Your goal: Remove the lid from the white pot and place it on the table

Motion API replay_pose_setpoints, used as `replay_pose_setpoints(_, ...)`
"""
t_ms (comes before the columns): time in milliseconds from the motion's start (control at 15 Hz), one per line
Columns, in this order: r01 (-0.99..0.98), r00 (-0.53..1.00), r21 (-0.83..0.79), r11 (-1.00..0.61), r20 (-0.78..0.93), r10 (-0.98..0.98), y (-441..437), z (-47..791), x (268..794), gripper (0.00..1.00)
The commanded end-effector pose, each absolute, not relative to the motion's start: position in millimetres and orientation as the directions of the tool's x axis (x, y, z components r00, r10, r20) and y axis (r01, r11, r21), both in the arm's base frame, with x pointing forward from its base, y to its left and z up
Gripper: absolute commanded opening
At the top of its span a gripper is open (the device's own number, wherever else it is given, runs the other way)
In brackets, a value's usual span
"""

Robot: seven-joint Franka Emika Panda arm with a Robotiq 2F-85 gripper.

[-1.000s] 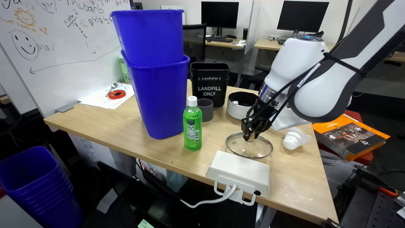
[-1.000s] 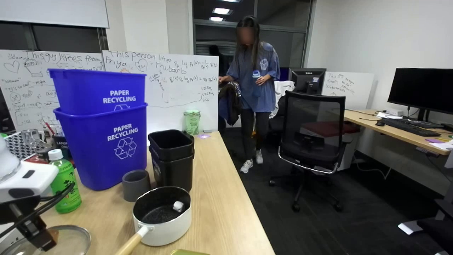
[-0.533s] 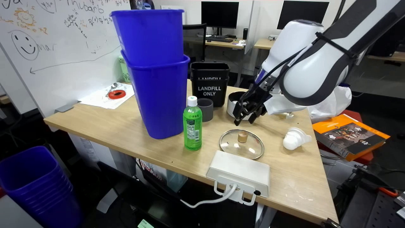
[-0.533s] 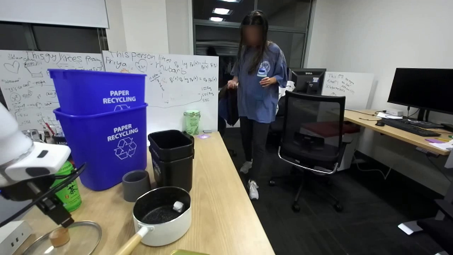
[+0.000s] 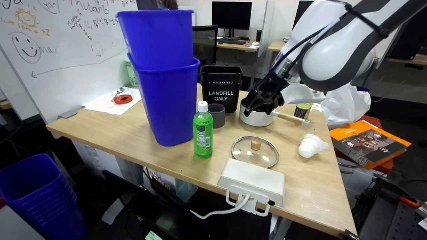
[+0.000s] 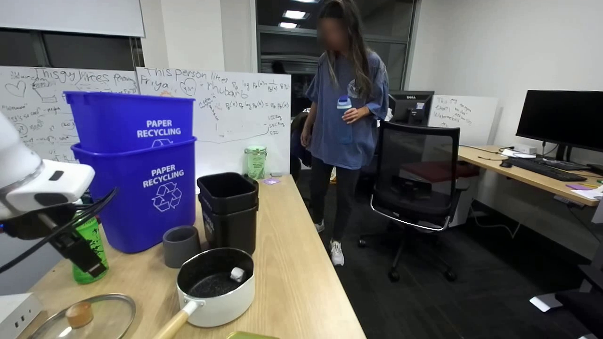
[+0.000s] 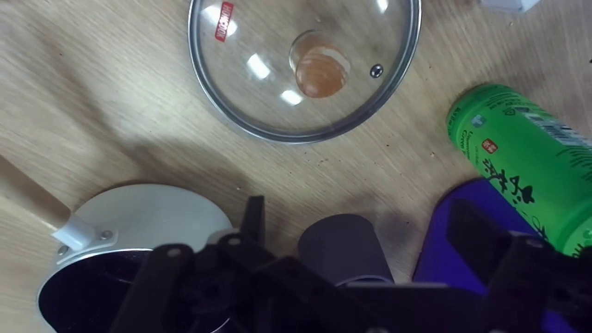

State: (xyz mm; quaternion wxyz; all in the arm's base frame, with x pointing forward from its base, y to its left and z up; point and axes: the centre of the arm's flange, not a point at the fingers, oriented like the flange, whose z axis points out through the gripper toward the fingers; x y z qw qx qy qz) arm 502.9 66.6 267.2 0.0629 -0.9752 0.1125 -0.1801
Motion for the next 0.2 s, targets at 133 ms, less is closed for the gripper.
replay_pose_setpoints(133,-0.197,0.912,-0.162,-0.967,0.332,-0.241,67.0,265.4,502.4,1.0)
